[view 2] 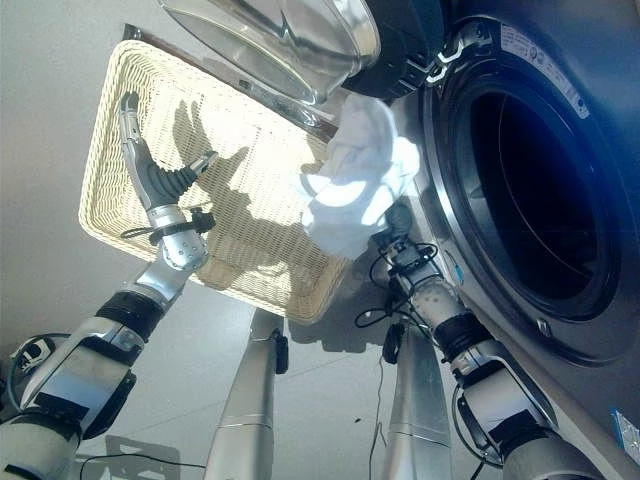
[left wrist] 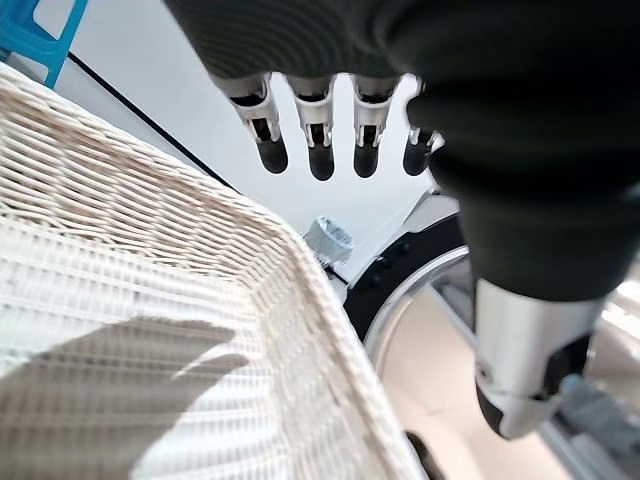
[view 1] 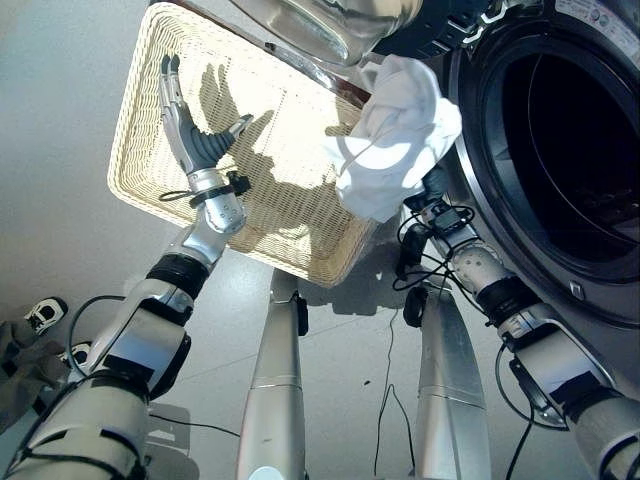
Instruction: Put the clothes into the washing machine.
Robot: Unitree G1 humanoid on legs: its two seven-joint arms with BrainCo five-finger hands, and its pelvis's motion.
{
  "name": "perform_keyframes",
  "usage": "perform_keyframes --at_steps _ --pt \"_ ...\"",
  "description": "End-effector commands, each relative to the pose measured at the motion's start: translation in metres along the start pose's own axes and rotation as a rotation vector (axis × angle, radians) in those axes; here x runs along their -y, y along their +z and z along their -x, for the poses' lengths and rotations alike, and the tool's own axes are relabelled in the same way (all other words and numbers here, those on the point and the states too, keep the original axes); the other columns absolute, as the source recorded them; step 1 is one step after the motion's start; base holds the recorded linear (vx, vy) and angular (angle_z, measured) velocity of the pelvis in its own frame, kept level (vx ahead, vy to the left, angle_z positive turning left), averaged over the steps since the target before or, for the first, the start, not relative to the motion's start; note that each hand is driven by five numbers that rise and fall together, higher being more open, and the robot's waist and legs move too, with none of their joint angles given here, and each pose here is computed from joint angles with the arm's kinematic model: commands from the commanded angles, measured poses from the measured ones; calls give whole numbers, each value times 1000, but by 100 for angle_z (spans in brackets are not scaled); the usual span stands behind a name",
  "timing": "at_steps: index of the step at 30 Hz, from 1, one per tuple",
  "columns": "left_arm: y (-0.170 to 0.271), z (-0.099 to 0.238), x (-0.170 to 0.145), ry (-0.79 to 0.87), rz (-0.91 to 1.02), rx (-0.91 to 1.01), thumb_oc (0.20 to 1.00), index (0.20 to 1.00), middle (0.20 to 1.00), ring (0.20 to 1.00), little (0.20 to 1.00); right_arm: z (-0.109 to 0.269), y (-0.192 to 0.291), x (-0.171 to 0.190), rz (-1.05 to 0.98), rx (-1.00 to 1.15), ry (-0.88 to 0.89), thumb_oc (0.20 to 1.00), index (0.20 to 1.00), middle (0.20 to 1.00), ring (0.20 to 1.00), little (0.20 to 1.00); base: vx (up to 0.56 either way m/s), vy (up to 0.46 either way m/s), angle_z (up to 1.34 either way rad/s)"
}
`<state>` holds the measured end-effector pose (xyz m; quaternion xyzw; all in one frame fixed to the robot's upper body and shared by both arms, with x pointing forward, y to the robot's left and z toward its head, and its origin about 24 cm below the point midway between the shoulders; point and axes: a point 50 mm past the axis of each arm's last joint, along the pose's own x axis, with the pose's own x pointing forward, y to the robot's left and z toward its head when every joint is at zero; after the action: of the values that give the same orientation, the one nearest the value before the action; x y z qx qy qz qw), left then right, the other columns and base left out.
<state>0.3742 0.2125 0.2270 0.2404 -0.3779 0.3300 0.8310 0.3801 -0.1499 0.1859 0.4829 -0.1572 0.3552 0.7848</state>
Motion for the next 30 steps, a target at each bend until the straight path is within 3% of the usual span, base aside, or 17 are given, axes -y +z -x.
perform_keyframes --at_steps 1,16,22,25,26,29,30 --pt "1 -26 -19 111 38 -28 1000 1000 1000 1000 1000 -10 32 -16 -33 153 135 200 200 200 200 200 0 0 0" --pt "-7 -32 -29 117 30 -43 1000 1000 1000 1000 1000 34 116 29 -23 499 -264 200 200 200 200 200 0 -3 -1" --pt "-8 -28 -28 118 25 -48 1000 1000 1000 1000 1000 65 143 43 63 642 -591 200 200 200 200 200 2 -4 -1" --pt "-9 -27 -29 107 10 -39 1000 1000 1000 1000 1000 82 187 31 107 888 -839 200 200 200 200 200 20 -81 -8" --pt "-8 -27 -29 99 -4 -22 1000 1000 1000 1000 1000 90 220 8 151 1109 -878 200 200 200 200 200 15 -139 -8" --pt "-8 -24 -36 94 -26 8 1000 1000 1000 1000 1000 98 253 -37 237 1421 -838 200 200 200 200 200 2 -114 -6" --pt "-9 -24 -41 99 -34 13 1000 1000 1000 1000 1000 96 260 -55 273 1498 -798 413 413 413 413 413 -17 -67 -7"
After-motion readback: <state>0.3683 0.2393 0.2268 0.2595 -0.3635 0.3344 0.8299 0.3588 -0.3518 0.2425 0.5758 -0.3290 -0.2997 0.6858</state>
